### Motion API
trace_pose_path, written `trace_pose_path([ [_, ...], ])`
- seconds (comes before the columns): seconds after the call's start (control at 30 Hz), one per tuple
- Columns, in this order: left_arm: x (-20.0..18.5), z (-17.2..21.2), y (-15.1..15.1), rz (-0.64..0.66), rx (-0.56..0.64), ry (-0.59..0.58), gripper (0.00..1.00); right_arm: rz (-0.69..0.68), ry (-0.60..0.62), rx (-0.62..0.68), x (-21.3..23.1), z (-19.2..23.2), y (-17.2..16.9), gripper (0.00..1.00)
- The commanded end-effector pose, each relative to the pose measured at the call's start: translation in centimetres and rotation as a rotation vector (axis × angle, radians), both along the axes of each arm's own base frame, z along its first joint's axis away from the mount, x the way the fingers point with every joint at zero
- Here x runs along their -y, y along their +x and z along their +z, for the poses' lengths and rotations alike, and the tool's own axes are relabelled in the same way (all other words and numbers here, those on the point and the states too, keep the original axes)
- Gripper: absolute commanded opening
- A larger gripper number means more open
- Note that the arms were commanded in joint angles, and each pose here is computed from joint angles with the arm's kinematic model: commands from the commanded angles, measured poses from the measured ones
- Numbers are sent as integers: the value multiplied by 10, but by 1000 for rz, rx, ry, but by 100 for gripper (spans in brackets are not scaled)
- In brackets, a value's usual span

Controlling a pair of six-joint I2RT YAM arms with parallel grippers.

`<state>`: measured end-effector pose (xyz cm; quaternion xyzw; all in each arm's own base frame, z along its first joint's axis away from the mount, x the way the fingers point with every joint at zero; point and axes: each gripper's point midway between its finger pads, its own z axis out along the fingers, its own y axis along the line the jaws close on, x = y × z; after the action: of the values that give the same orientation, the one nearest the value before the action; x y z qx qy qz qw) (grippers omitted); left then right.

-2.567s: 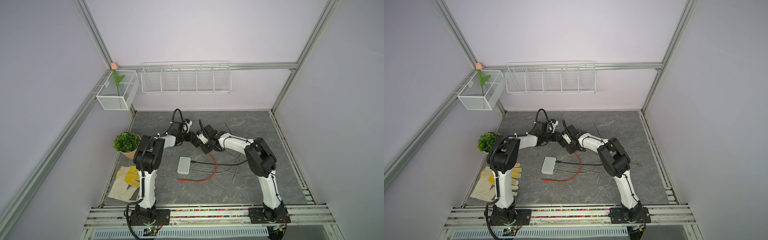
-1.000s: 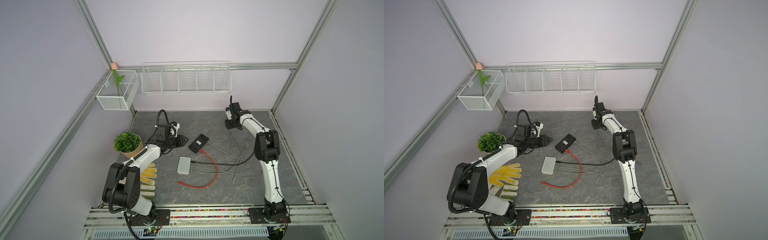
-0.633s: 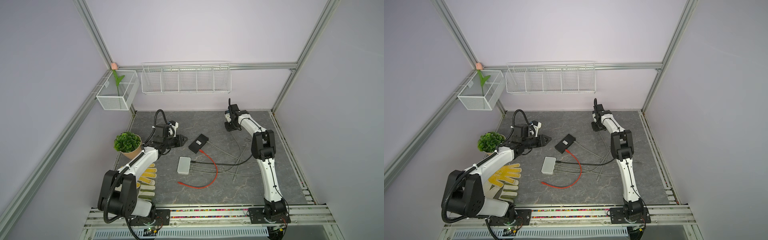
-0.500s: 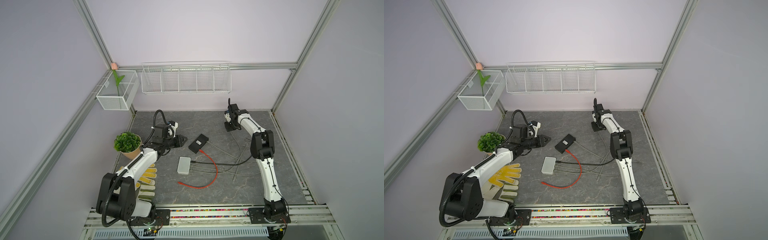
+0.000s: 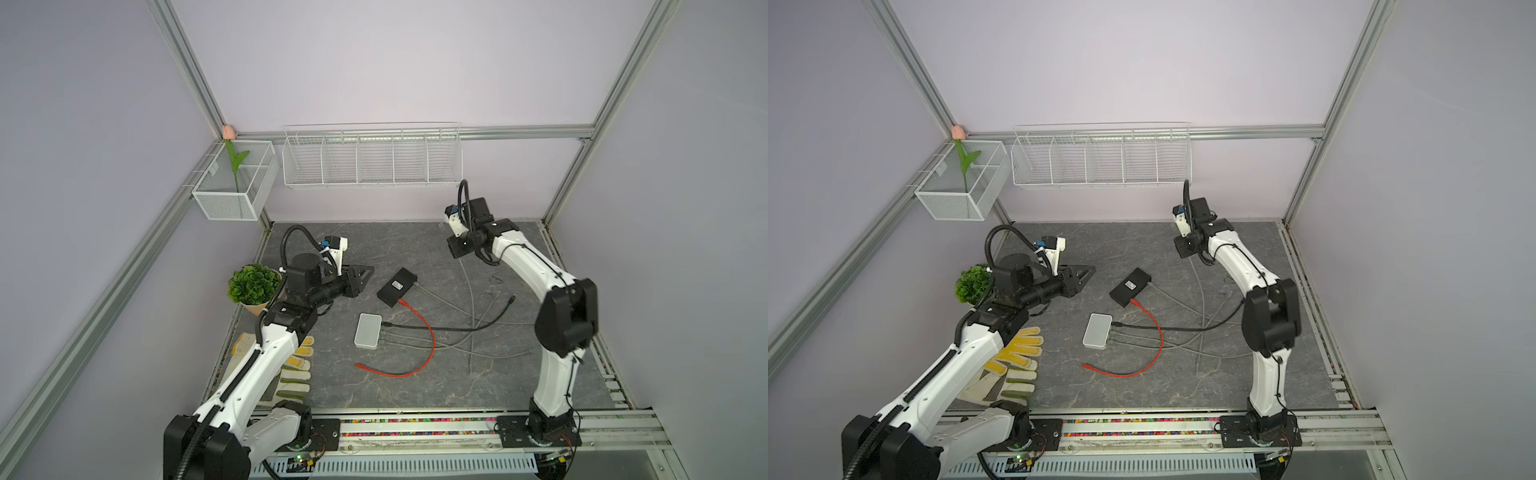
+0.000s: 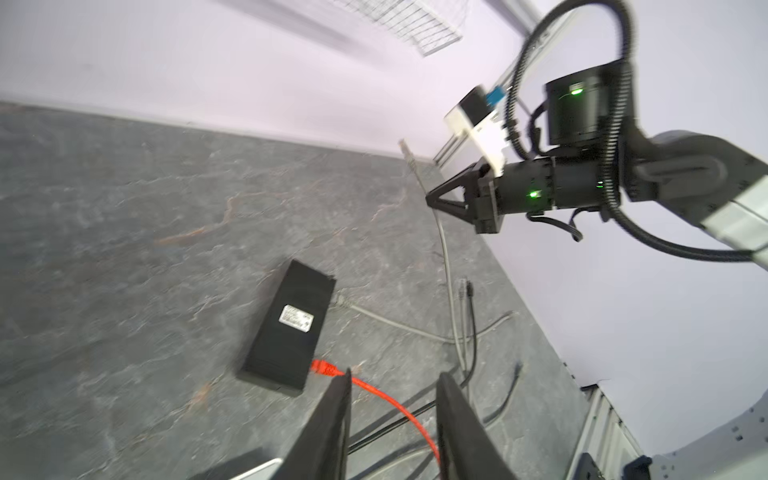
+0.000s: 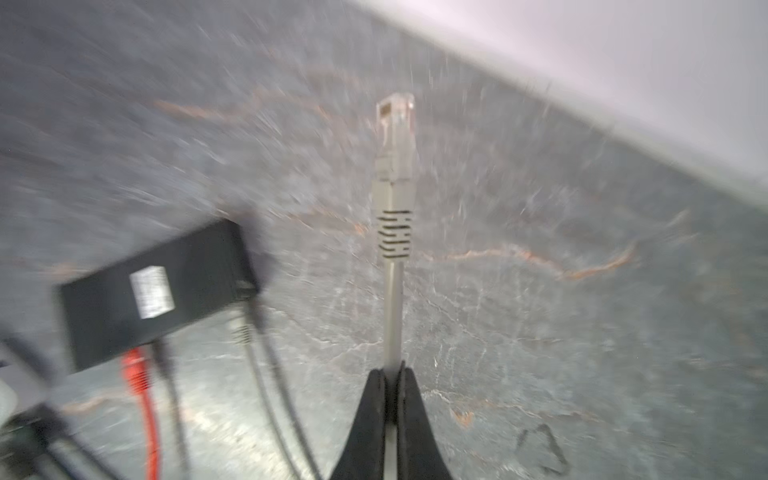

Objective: Insert the plug into the switch port
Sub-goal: 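Grasp a grey ethernet plug with right gripper and lift it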

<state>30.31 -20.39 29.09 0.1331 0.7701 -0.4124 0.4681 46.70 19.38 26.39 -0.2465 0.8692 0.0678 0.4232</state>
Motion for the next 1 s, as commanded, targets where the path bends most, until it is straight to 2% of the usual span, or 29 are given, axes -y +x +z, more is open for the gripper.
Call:
trace_pose_path([
  [0.0, 11, 31, -14, -50, 118, -68, 38, 92, 82, 402, -1, 117, -34, 6],
  [0.17, 22, 78, -33, -116, 238, -183, 38, 407, 190, 556, -28, 166, -124, 6],
  [0.27, 38, 95, -50, -174, 297, -183, 39, 566, 247, 562, -40, 165, -169, 7],
  [0.37, 55, 103, -65, -223, 333, -171, 41, 676, 286, 536, -46, 156, -199, 7],
  [0.57, 73, 114, -85, -294, 374, -193, 41, 787, 312, 474, -57, 134, -227, 6],
  [0.83, 74, 126, -80, -261, 430, -218, 41, 885, 316, 372, -74, 118, -240, 6],
  [0.97, 81, 135, -81, -302, 443, -219, 41, 928, 329, 344, -81, 115, -245, 7],
])
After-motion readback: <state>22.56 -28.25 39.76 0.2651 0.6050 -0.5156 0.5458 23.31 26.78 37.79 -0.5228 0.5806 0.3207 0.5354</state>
